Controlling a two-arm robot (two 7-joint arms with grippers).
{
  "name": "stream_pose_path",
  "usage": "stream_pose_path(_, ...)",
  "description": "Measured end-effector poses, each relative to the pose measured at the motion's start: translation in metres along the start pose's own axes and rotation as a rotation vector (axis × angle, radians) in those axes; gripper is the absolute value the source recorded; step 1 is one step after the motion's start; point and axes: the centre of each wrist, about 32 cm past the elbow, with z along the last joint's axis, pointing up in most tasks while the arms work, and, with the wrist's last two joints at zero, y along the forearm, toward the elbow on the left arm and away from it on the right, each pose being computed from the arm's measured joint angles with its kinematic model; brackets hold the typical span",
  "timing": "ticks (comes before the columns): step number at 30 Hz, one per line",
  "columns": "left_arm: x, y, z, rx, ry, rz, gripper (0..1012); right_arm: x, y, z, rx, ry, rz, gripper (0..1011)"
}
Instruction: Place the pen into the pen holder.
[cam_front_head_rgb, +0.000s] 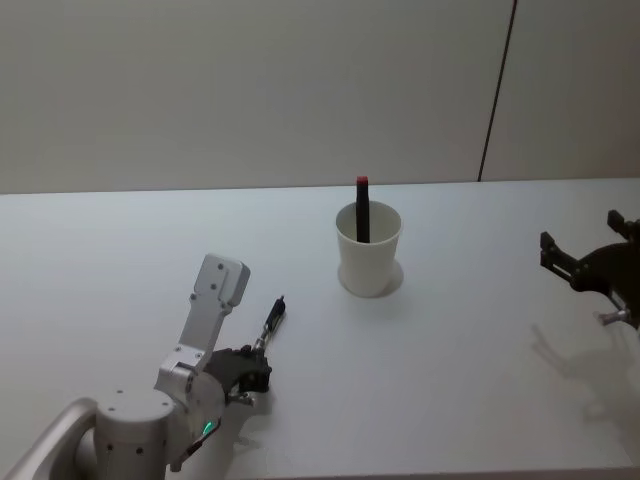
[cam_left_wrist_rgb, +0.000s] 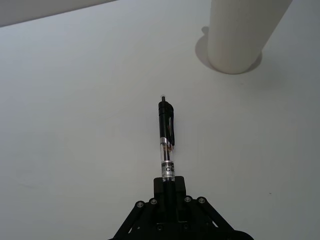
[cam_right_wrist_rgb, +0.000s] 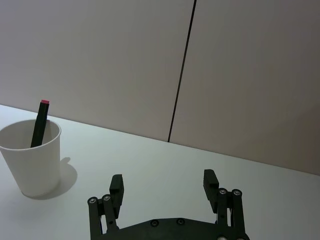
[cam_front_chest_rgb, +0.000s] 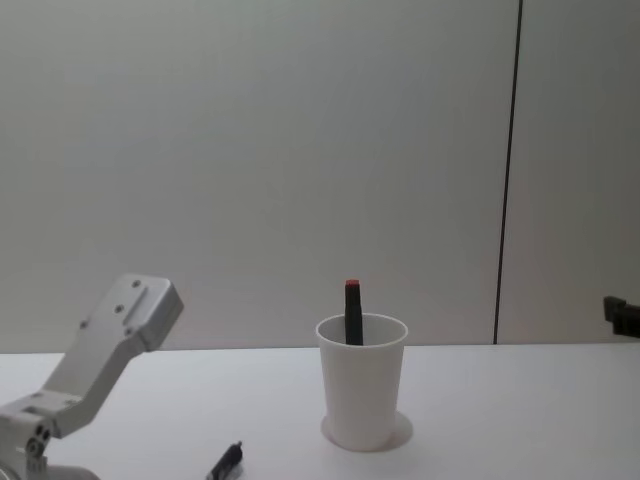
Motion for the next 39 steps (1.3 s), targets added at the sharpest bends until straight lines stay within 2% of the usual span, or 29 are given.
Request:
stream_pose_path(4, 0.0011, 0.0028, -0.0002, -0.031, -0.008, 0.009, 131, 0.0, 0.0, 0.0, 0.0, 0.0, 0.0, 1002)
stream_pose_path(7, 0.0025, 0.0065, 0.0006, -0.075, -0.019, 0.02, 131, 0.0, 0.0, 0.0, 0.0, 0.0, 0.0, 1002)
stream_pose_path(8, 0.0025, 0.0065, 0.0006, -0.075, -0.019, 0.02, 131, 0.0, 0.0, 0.0, 0.0, 0.0, 0.0, 1002)
stream_pose_path(10, 0.0037, 0.0097, 0.0014, -0.109, -0.03, 0.028, 131, 0.0, 0.0, 0.0, 0.0, 0.0, 0.0, 1002)
stream_pose_path(13, 0.0047, 0.0122, 0.002, -0.137, -0.038, 0.033, 131, 0.0, 0.0, 0.0, 0.0, 0.0, 0.0, 1001)
stream_pose_path(19, 0.0089, 0.0201, 0.005, -0.233, -0.072, 0.039, 131, 0.0, 0.0, 0.0, 0.0, 0.0, 0.0, 1002)
stream_pose_path(20, 0.0089, 0.0201, 0.005, -0.233, -0.072, 0.039, 131, 0.0, 0.0, 0.0, 0.0, 0.0, 0.0, 1002)
stream_pose_path(26, 0.0153, 0.0256, 0.0099, -0.334, -0.116, 0.01, 131, 0.0, 0.0, 0.0, 0.0, 0.0, 0.0, 1002)
stream_pose_path(29, 0.0174, 0.0265, 0.0117, -0.368, -0.134, -0.007, 131, 0.0, 0.0, 0.0, 0.0, 0.0, 0.0, 1002)
stream_pose_path(33, 0.0217, 0.0273, 0.0173, -0.435, -0.172, -0.046, 131, 0.0, 0.0, 0.0, 0.0, 0.0, 0.0, 1002)
stream_pose_path(36, 0.0236, 0.0269, 0.0202, -0.466, -0.191, -0.067, 131, 0.0, 0.0, 0.0, 0.0, 0.0, 0.0, 1002)
stream_pose_path(39, 0.027, 0.0252, 0.0248, -0.519, -0.226, -0.11, 131, 0.0, 0.0, 0.0, 0.0, 0.0, 0.0, 1002)
